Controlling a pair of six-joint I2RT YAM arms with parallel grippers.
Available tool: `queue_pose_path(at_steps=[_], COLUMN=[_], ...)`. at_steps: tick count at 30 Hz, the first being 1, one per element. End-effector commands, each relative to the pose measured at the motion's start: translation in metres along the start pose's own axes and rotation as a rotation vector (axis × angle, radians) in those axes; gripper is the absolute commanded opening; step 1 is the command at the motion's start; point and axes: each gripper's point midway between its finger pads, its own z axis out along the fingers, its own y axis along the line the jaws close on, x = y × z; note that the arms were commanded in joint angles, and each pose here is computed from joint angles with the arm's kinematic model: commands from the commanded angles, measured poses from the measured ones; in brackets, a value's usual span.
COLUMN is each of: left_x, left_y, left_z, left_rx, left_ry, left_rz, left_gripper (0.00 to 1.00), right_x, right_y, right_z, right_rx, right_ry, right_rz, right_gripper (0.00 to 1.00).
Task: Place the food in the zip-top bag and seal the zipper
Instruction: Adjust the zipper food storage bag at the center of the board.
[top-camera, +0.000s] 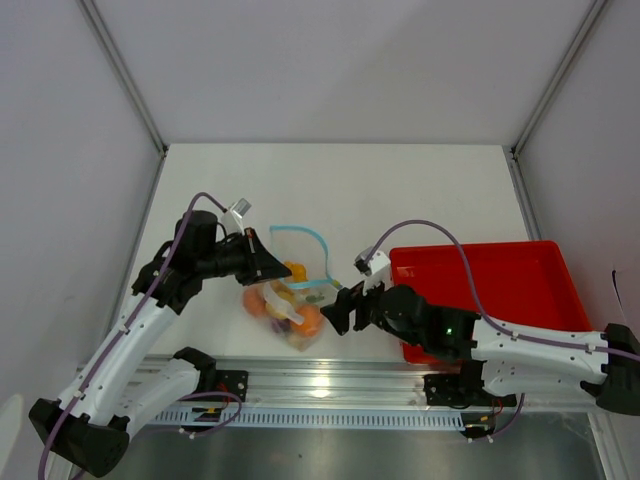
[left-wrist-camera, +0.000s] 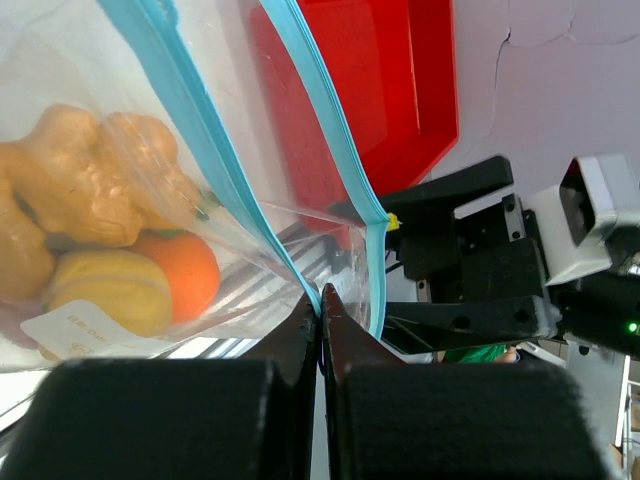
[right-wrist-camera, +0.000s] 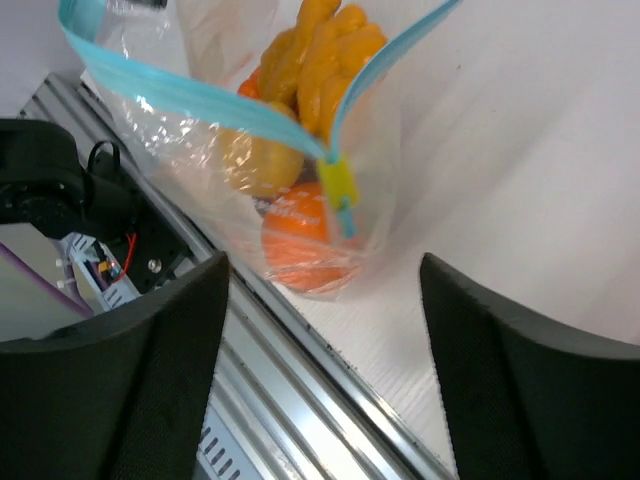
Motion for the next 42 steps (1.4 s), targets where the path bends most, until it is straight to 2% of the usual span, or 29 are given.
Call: queue_pose_path(at_steps=[1, 6, 11, 15, 18, 21, 22, 24, 25, 28, 29, 34, 42], left_x=[-0.008, -0.006, -0.005, -0.005, -0.005, -0.004, -0.003, -0.003, -0.003, -0.003, -0.003, -0.003, 0.009], left_y=[-0.022, -0.023, -0.026, -0.028, -0.029, -0.028, -0.028, -0.027, -0.026, -0.024, -0.023, -0.009, 0.018], left_z=[-0.011, -0.012, -0.013, -0.015, -0.014, -0.014, -0.013, -0.013, -0.012, -0.011, -0.011, -0.009, -0.004], left_rx=[0.060, 0.071, 0.082, 0.086, 0.090, 0.090, 0.090, 0.088, 0.084, 0.076, 0.073, 0.018, -0.044], left_ry=[-0.035, -0.033, -0.025, -0.021, -0.017, -0.013, -0.010, -0.010, -0.011, -0.008, -0.009, -0.020, -0.014], left_rz=[0.041, 0.036, 0.037, 0.042, 0.042, 0.041, 0.039, 0.042, 0.042, 0.044, 0.046, 0.065, 0.057], left_gripper=[0.01, 0.01, 0.01, 0.01, 0.01, 0.01, 0.00, 0.00, 0.01, 0.01, 0.01, 0.01, 0.00], right_x=[-0.029, -0.038, -0.040, -0.032, -0.028, -0.031, -0.033, -0.035, -0.035, -0.035, -0.036, -0.044, -0.060], right_y=[-0.014, -0.001, 0.000, 0.003, 0.002, -0.002, -0.003, -0.006, -0.009, -0.020, -0.023, -0.041, -0.050], right_z=[-0.008, 0.007, 0.028, 0.040, 0.044, 0.043, 0.042, 0.039, 0.039, 0.035, 0.032, 0.021, 0.018], right_rx=[0.032, -0.081, -0.093, -0.120, -0.119, -0.105, -0.102, -0.096, -0.087, -0.059, -0.051, -0.008, -0.069], right_ry=[-0.120, -0.134, -0.131, -0.112, -0.109, -0.133, -0.141, -0.151, -0.152, -0.155, -0.162, -0.185, -0.193], right_rz=[0.097, 0.087, 0.085, 0.105, 0.109, 0.108, 0.108, 0.111, 0.112, 0.121, 0.126, 0.127, 0.084], right_gripper=[0.80, 0.84, 0.84, 0.78, 0.71, 0.56, 0.37, 0.26, 0.16, 0.03, 0.00, 0.00, 0.00])
